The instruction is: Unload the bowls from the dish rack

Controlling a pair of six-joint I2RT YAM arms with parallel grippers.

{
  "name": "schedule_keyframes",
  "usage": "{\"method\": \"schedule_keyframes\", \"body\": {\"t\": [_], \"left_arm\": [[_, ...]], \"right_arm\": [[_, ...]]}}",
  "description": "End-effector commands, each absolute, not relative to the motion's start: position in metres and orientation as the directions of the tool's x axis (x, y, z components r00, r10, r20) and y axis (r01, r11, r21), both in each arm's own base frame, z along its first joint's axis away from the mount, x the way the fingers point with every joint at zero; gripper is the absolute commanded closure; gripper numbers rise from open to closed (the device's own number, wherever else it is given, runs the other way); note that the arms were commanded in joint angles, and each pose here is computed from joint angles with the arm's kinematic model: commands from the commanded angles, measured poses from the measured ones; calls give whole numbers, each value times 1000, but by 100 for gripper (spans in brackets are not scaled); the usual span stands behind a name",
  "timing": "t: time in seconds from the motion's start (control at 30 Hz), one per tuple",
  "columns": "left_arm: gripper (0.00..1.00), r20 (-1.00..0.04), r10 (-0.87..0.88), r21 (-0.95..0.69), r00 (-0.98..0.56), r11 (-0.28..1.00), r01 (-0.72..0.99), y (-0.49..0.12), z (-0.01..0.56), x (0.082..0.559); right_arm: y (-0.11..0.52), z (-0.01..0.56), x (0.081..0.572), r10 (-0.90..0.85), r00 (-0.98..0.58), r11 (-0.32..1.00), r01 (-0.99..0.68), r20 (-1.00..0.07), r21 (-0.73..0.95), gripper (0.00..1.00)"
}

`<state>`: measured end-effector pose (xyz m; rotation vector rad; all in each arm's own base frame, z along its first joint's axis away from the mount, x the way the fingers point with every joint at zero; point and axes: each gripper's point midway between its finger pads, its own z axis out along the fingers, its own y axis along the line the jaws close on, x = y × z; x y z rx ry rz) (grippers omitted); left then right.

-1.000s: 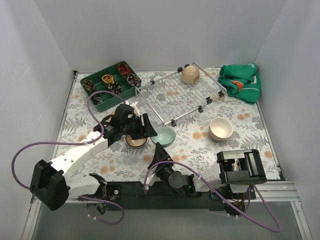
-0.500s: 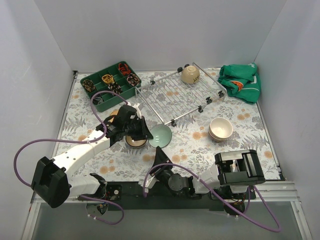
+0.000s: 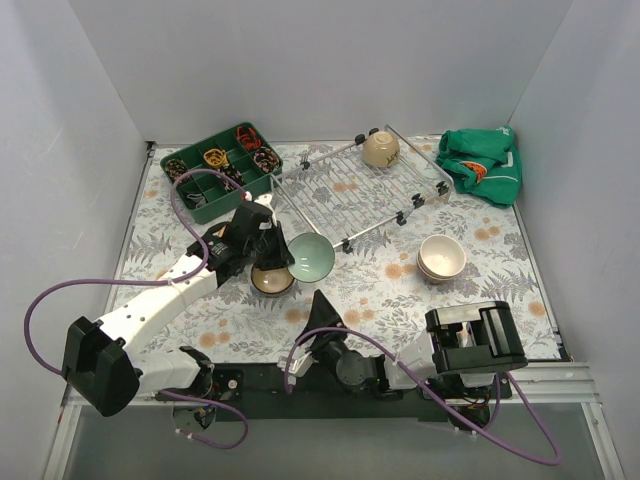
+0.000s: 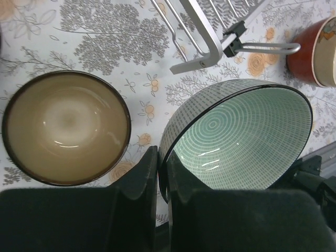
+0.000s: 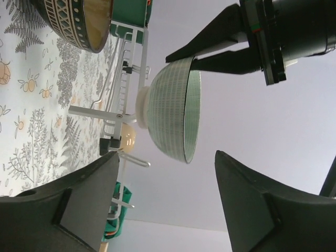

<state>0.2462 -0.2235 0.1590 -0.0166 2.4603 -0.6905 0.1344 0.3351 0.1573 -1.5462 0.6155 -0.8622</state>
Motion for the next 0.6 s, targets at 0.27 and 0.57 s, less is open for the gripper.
{"method": "schedule_keyframes", "body": {"t": [0.27,0.57], "left_arm": [[100,-666,-173,-342,-725,935,90,-187,184,265],[100,-685,-145,-261,-714,964,54,-165,172,262]], "right_arm": [[326,132,126,-799,429,232,-427,-421,-874,13],[307,101,123,-726,91,414,-733,-682,-539,12]]}}
